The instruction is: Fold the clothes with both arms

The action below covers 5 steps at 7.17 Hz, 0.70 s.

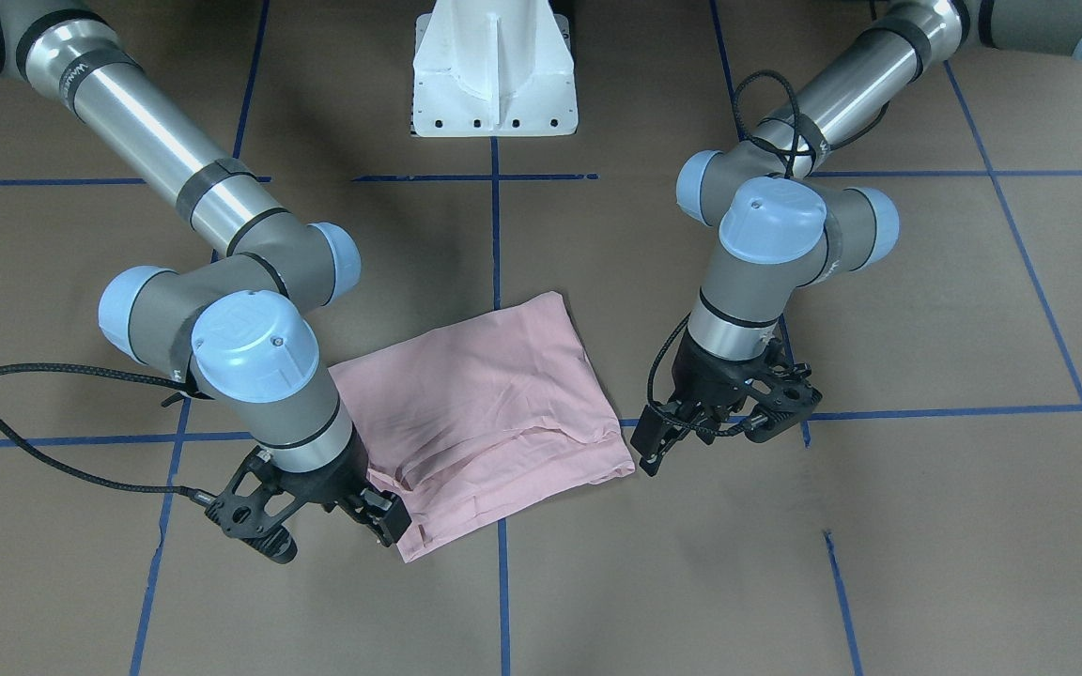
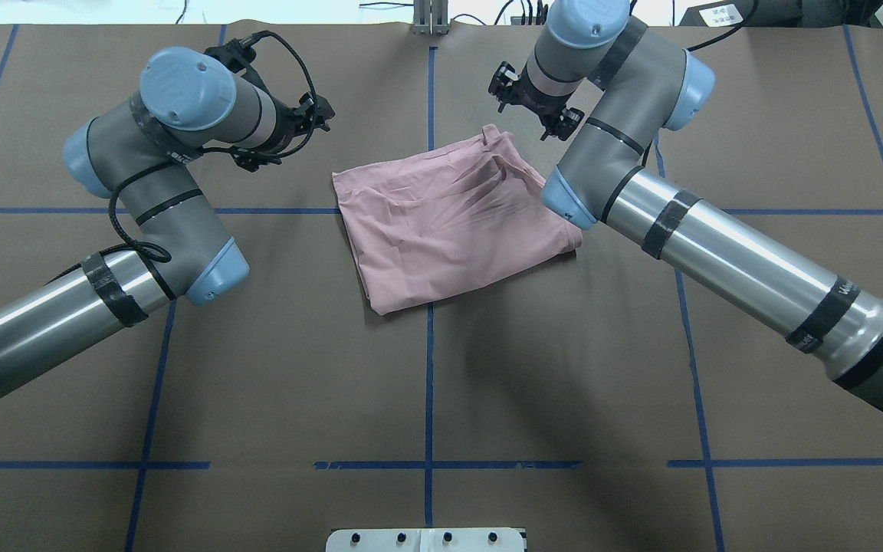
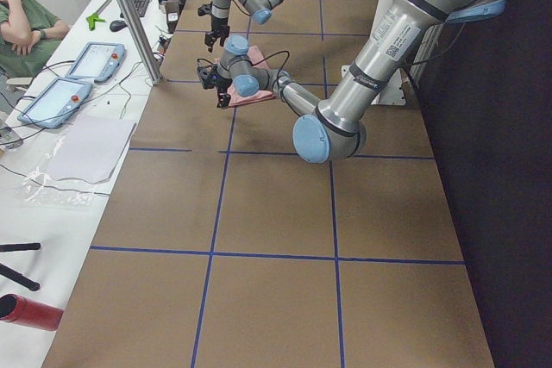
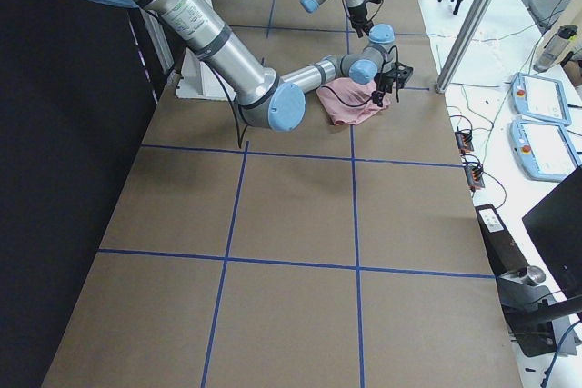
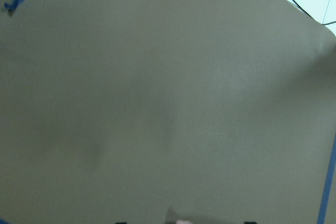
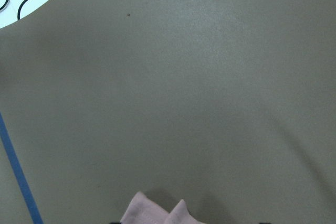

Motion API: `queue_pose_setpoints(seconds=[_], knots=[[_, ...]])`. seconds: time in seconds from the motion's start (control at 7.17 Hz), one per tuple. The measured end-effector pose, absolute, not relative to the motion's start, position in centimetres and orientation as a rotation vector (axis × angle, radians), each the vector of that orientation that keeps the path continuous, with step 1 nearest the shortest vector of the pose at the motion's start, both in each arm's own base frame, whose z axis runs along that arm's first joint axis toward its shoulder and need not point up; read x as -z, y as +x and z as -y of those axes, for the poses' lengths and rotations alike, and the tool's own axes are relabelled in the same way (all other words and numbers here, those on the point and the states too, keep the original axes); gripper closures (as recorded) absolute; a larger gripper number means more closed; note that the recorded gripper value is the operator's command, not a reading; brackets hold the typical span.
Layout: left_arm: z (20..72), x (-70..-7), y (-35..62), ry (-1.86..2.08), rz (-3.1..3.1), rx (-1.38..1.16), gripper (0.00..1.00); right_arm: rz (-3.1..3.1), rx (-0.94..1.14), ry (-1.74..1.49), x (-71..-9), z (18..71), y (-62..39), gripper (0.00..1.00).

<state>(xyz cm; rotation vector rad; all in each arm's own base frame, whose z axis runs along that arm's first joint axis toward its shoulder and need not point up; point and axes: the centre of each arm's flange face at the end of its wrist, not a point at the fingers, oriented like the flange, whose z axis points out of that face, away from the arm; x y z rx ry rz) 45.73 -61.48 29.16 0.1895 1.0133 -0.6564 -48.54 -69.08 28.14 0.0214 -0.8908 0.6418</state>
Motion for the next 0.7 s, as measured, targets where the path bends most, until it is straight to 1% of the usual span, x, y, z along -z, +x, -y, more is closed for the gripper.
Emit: queue_pose_setpoints(seconds=[0.28, 0.56, 0.7], knots=[[63.4, -29.7, 41.8, 0.187, -1.012, 0.581, 0.0, 0.873, -0.569, 0.072, -28.9, 71.2, -45.2, 0.0], [65.2, -32.4, 33.1, 0.207, -1.007, 0.45, 0.0, 0.818, -0.441, 0.092, -32.1, 74.7, -36.6, 0.0], [65.2, -34.3, 27.7, 0.246, -0.978, 0.368, 0.0, 0.774, -0.349, 0.097, -35.1, 75.4, -30.7, 0.0]])
